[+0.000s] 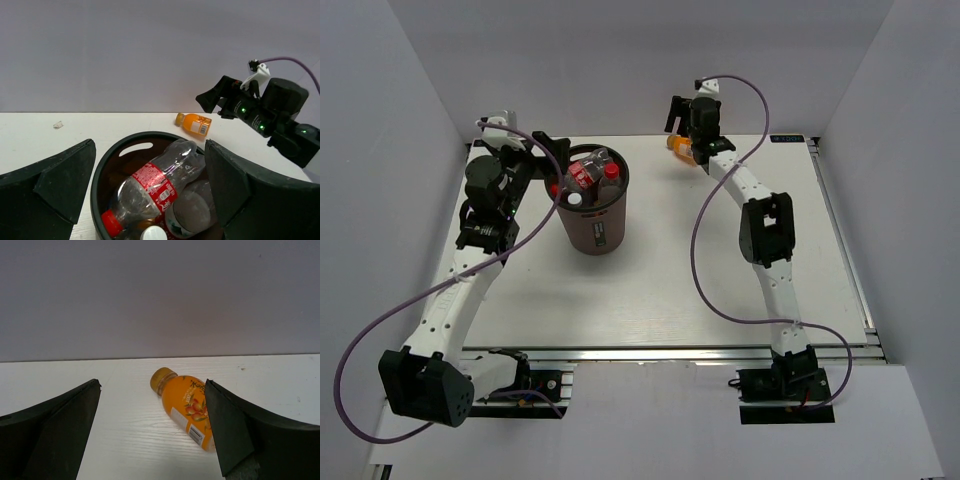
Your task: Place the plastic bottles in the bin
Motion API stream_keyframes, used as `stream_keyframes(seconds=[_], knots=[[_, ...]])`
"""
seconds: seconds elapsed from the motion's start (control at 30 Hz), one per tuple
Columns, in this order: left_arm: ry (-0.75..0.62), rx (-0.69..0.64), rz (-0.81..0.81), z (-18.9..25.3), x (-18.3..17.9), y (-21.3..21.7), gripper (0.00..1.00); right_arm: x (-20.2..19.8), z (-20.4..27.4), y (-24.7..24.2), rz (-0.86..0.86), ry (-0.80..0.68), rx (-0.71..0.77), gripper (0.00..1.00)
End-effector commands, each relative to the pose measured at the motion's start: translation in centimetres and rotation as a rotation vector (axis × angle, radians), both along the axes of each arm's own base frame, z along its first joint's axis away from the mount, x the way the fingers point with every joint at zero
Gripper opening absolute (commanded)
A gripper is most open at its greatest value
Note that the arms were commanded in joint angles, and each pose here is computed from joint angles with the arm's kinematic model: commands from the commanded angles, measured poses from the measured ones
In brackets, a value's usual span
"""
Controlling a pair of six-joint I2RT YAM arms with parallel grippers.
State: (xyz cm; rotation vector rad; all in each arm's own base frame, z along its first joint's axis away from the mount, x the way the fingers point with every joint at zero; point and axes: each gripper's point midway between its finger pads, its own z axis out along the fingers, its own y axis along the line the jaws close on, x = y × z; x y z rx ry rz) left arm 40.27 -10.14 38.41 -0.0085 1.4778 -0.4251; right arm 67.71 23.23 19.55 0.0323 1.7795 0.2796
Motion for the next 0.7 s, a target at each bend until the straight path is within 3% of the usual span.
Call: stream_keyframes(seconds=[0.0, 0.2, 0.47, 0.67], knots=[[-0.014, 0.007, 0.039, -0.1, -0.8, 0.8, 0.98, 2.4, 3.0, -2.1, -0.101, -0.15, 0.034, 0.89], [0.008, 0.022, 0.049, -1.2, -0.9, 1.1, 0.98, 3.8, 0.4, -3.5, -0.153, -0.119, 0.185, 0.89], [0.025, 0.023, 0.047, -2.5, -0.4, 0.9, 0.98, 4.3, -2.4, -4.9, -0.203, -0.087, 0.226, 0.89], [0.029, 0.022, 0.047, -2.7, -0.5, 0.9, 0.98, 4.3, -5.1, -3.3, -0.118, -0.036, 0.268, 0.89]])
